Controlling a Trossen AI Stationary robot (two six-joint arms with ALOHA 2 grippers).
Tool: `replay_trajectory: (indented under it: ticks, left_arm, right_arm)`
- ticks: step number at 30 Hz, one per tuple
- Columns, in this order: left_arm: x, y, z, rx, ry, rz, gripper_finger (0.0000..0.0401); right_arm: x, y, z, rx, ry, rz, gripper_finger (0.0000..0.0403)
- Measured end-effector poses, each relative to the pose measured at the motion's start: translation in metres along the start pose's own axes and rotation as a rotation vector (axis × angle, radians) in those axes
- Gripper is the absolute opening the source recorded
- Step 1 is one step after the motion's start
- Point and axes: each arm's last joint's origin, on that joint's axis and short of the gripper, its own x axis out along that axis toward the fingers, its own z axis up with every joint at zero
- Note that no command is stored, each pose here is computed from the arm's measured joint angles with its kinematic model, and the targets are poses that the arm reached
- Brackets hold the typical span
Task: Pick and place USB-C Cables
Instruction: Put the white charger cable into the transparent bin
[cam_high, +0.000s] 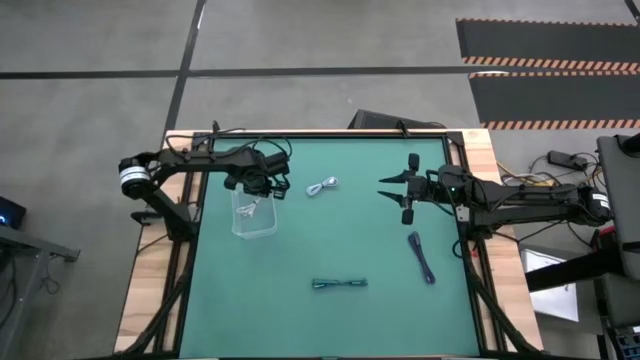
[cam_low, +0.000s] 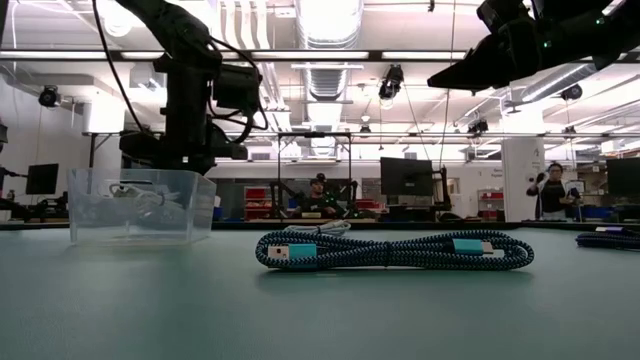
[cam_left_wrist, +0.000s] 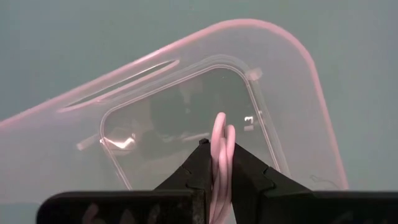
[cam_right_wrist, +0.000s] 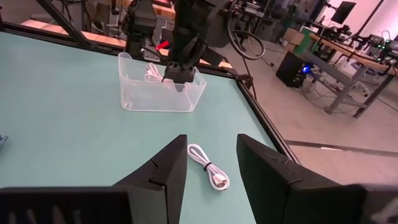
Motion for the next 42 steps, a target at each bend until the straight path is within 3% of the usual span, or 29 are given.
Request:
replay_trajectory:
  ticks: [42]
  left_arm:
    - [0.023,0.007,-0.01,0.003,0.025,-0.017,0.002]
  right_arm:
    - [0.0,0.0,0.0,0.0,0.002,0.0,0.0132]
